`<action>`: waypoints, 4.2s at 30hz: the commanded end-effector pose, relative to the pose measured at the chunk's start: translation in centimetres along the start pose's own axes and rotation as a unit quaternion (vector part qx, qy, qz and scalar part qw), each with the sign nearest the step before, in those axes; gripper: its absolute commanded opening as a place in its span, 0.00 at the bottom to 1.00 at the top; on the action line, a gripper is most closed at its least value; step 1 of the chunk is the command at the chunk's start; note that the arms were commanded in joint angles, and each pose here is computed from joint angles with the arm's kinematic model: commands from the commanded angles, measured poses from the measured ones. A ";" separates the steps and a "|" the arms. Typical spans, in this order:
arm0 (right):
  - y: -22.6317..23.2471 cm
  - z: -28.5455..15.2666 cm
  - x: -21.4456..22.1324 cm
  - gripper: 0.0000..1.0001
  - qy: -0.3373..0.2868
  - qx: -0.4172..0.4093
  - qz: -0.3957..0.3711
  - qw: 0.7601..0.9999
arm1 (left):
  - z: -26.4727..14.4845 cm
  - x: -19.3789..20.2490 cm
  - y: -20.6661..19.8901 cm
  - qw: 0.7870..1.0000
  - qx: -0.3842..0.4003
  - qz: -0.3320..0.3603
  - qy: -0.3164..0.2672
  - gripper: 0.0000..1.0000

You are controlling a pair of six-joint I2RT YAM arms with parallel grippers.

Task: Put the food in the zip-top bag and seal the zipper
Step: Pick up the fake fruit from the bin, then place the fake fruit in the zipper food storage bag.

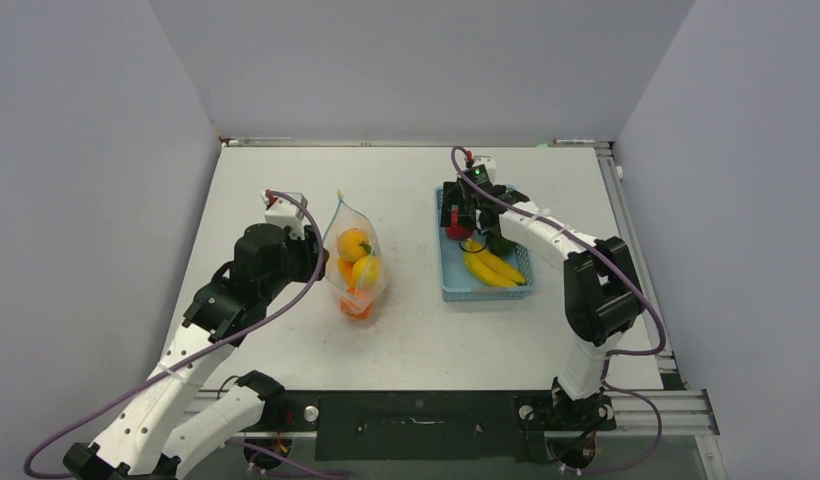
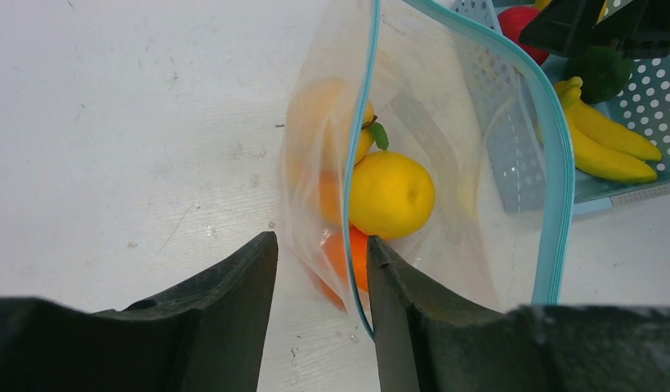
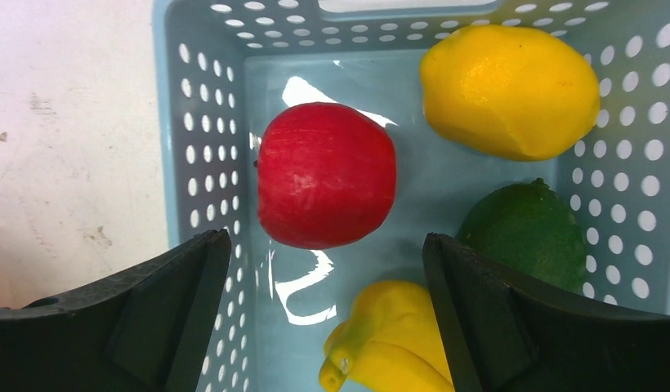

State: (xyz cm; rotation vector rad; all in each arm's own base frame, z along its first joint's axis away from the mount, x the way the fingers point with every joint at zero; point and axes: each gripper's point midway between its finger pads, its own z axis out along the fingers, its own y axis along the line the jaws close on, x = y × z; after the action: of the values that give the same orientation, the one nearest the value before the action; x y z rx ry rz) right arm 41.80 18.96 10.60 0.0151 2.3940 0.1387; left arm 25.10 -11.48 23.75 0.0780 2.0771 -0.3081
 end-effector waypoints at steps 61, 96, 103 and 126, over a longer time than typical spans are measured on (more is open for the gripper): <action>14.2 -22.3 -8.0 0.24 -0.203 -0.293 -0.060 0.932 | -0.2 -1.6 -2.4 0.997 0.069 0.000 -0.030 0.01; 24.3 -24.3 0.6 0.32 -0.139 -0.319 -0.239 0.907 | -0.6 -2.0 -2.3 0.997 0.068 -0.007 -0.043 0.00; 24.1 -23.2 2.6 0.35 -0.126 -0.273 -0.272 0.914 | -0.7 -2.1 -2.2 0.997 0.065 -0.008 -0.046 0.00; 24.1 -24.7 2.0 0.90 -0.155 -0.270 -0.257 0.915 | -0.8 -2.1 -2.2 0.997 0.067 -0.008 -0.047 0.00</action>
State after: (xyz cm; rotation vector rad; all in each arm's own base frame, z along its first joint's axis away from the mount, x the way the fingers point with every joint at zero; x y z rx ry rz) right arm 22.56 41.22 25.25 -0.8994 1.9941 0.4497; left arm 24.42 -13.08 24.56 0.1434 2.0384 -0.4275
